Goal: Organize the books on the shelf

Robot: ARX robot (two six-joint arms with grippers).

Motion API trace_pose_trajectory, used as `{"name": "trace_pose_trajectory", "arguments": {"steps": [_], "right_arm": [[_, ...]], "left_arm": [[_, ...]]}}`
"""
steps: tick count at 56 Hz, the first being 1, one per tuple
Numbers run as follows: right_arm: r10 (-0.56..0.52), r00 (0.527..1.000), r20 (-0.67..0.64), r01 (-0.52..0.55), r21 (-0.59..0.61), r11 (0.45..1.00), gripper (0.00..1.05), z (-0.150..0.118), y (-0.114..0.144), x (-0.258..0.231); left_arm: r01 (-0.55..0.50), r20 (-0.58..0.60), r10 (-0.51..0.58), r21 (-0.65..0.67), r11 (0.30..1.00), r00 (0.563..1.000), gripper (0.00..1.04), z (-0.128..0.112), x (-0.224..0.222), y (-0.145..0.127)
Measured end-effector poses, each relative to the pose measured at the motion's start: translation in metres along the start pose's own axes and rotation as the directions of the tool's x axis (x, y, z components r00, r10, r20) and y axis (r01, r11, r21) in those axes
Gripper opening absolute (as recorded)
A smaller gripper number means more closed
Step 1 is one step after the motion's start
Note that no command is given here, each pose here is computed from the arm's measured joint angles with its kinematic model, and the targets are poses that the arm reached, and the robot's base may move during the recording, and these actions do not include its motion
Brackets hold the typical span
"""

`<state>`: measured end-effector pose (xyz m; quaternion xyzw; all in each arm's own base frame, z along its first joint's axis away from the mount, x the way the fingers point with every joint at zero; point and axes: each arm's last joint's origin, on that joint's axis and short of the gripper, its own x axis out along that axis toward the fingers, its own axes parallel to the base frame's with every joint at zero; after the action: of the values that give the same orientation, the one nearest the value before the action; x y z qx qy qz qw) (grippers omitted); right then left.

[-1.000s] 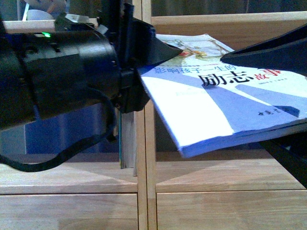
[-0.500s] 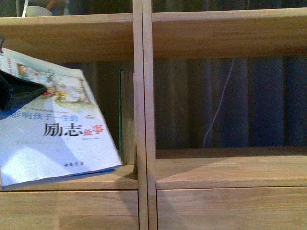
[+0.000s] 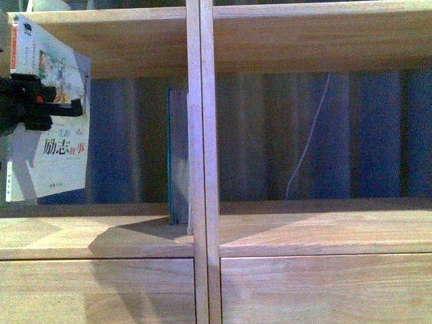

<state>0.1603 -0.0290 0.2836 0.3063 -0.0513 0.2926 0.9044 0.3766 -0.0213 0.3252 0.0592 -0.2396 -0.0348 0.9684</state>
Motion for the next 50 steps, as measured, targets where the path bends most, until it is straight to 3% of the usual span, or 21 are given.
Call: {"name": "trace_pose_trajectory", "arguments": {"steps": [13, 29, 40, 50], "right_arm": [[-0.002, 1.0, 0.012, 0.003, -0.033, 0.999, 0.98, 0.001, 0.008, -0.018], [0.007, 0.999, 0.033, -0.007, -0.002, 1.0, 0.98, 0.003, 0.016, -0.027], [0.021, 0.999, 0.035, -0.022, 0.033, 0.999, 0.98, -0.002, 0.02, -0.03], [0.035, 0.999, 0.033, -0.036, 0.041, 0.999, 0.98, -0.003, 0.024, -0.031]], "left_arm": [[-0.012, 0.094, 0.004, 0.089, 0.996, 0.996, 0.07, -0.03, 0.023, -0.007], [0.046, 0.15, -0.054, 0.054, 0.997, 0.987, 0.07, -0.065, 0.031, -0.032], [0.094, 0.111, -0.097, 0.029, 0.995, 0.989, 0.07, -0.091, 0.027, -0.053], [0.091, 0.078, -0.092, 0.018, 0.996, 0.993, 0.07, -0.107, 0.028, -0.056]]}}
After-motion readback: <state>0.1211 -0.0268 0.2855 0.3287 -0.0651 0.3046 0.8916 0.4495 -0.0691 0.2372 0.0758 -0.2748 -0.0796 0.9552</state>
